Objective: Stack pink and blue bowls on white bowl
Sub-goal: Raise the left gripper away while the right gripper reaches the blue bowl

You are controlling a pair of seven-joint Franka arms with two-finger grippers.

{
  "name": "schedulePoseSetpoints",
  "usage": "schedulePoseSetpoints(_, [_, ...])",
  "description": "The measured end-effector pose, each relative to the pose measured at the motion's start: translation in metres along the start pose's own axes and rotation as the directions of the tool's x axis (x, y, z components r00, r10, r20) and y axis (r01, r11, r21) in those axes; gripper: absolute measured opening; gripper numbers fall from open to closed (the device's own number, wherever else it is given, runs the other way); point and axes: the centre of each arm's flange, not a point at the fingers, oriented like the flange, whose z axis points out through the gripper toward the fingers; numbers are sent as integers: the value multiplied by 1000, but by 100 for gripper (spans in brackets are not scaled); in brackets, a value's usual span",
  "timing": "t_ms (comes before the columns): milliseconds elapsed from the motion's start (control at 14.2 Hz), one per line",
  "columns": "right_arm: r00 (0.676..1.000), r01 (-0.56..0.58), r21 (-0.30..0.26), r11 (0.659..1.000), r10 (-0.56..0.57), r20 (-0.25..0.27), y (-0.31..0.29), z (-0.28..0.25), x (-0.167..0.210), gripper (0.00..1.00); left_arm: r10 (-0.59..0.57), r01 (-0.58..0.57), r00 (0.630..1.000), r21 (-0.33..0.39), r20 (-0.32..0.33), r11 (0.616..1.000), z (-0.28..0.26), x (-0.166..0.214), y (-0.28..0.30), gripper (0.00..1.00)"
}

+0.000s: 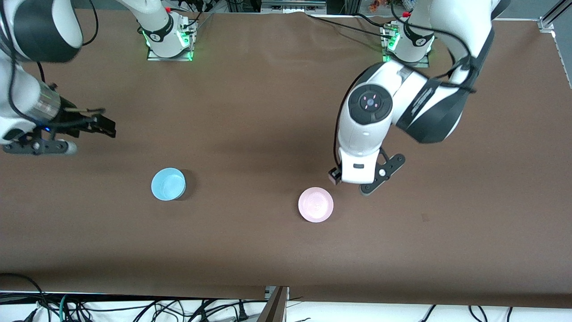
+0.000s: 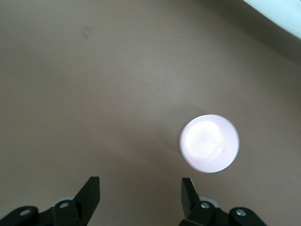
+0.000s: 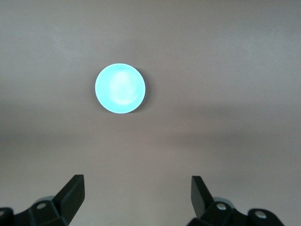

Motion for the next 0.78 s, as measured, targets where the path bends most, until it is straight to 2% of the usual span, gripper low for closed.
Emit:
schedulePoseSetpoints(141, [1000,6,-9,1000,-7,-3,-6,31,20,100,122,-121,993,74,-3,990,-33,-8,-27,78])
schedulePoseSetpoints(353, [999,34,-17,999,-34,-16,-17,69,42,100,282,-282,959,158,21,946,-73,-19,-62,79])
schedulePoseSetpoints(565, [996,84,-21,996,-84,-14,-16,104,58,100,441,-444,895,207,65,872,-104,-23,-94,79])
schedulePoseSetpoints(777, [998,63,11,998,-63,22,-11,146,68,100,544,-552,833,224,103,803,-132,-18,-127,79])
